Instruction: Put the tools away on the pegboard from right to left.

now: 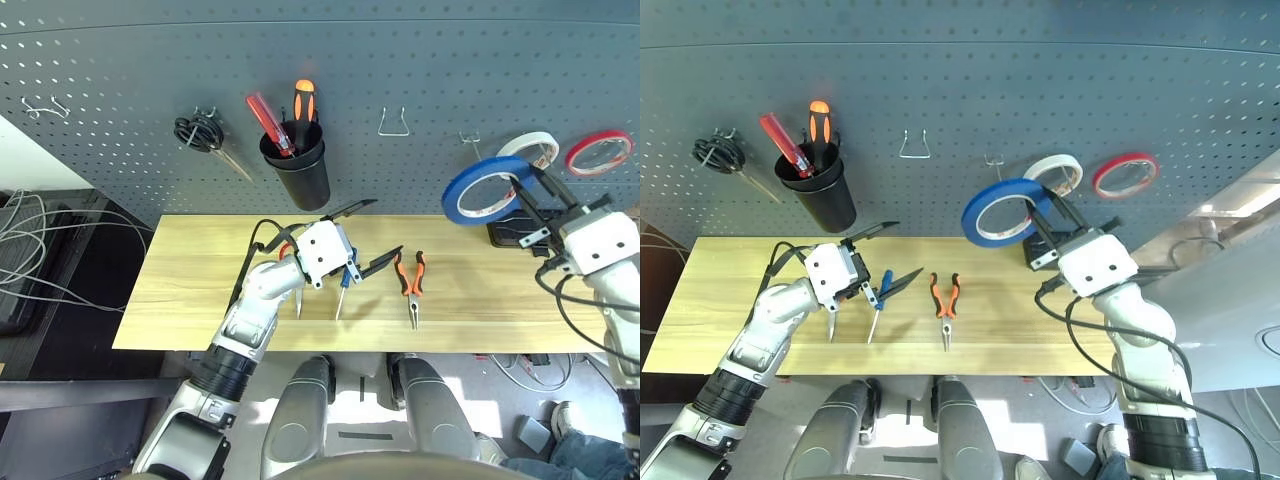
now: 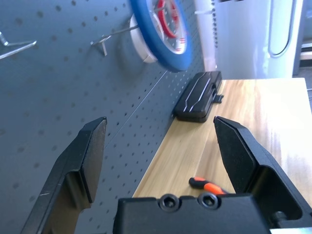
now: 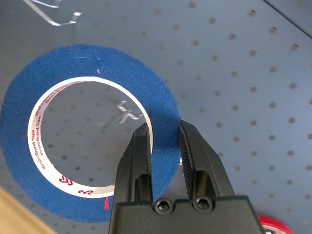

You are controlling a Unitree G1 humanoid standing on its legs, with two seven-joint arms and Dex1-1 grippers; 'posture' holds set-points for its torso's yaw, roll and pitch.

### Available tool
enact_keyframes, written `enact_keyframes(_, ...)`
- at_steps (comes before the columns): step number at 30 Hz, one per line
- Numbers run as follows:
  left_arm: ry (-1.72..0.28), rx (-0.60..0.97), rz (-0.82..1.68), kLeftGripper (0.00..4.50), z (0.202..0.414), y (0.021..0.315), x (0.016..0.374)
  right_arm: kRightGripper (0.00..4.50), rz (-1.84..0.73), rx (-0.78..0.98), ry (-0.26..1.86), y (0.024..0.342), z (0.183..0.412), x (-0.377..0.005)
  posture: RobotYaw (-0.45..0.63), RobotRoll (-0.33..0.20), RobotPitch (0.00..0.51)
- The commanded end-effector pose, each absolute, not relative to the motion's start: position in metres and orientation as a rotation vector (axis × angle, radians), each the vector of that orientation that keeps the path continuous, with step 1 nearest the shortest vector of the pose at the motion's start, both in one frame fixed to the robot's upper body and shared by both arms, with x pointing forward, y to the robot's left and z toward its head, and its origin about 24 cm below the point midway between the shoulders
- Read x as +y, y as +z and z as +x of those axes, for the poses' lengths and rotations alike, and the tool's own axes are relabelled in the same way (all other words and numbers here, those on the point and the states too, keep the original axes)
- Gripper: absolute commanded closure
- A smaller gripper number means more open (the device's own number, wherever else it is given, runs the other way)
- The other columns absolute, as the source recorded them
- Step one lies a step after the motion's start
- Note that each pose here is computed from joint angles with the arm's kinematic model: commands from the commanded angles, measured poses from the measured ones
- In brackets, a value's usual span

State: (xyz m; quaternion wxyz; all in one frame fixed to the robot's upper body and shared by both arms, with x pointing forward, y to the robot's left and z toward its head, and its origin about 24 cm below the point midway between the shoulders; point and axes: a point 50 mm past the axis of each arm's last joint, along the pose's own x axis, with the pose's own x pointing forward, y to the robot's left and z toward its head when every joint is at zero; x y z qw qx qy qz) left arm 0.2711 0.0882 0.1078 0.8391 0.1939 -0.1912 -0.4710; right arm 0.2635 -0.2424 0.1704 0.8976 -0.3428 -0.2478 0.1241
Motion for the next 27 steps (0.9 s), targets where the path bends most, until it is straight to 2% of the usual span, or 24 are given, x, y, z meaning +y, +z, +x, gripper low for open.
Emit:
enact_keyframes(1, -1.01, -0.405, 0.422, 0.0, 0.268, 0.106, 0.087, 3.8, -0.691, -0.45, 0.249, 0.16, 0.272, -0.242, -0.05, 0.0, 0.231)
enact_keyframes(4, -1.002, -0.389, 0.43, 0.0, 0.269, 0.105, 0.088, 3.8, -0.643, -0.387, 0.247, 0.151, 0.28, -0.242, -0.04, 0.0, 0.23)
enact_keyframes(10, -0.999, -0.377, 0.45, 0.0, 0.269, 0.103, 0.092, 1.75, -0.624, -0.319, 0.326, 0.141, 0.276, -0.237, -0.04, 0.0, 0.24)
enact_keyframes(13, -1.008, -0.377, 0.473, 0.0, 0.269, 0.103, 0.093, 0.7, -0.679, -0.303, 0.441, 0.132, 0.263, -0.232, -0.04, 0.0, 0.246)
enact_keyframes(15, -1.013, -0.377, 0.485, 0.0, 0.269, 0.103, 0.093, 0.1, -0.673, -0.222, 0.509, 0.116, 0.254, -0.234, -0.04, 0.0, 0.249)
enact_keyframes(18, -1.023, -0.367, 0.509, 0.0, 0.272, 0.103, 0.095, 0.04, -0.447, 0.038, 0.525, 0.081, 0.247, -0.241, -0.05, 0.0, 0.252)
enact_keyframes(20, -1.026, -0.368, 0.522, 0.0, 0.273, 0.104, 0.096, 0.04, -0.308, 0.123, 0.485, 0.071, 0.248, -0.242, -0.04, 0.0, 0.254)
enact_keyframes(23, -1.025, -0.356, 0.537, 0.0, 0.276, 0.104, 0.098, 0.04, -0.146, 0.272, 0.449, 0.061, 0.254, -0.239, -0.04, 0.0, 0.253)
enact_keyframes(27, -1.088, -0.262, 0.593, 0.0, 0.28, 0.097, 0.101, 0.04, 0.046, 0.574, 0.377, 0.044, 0.271, -0.226, -0.03, 0.0, 0.256)
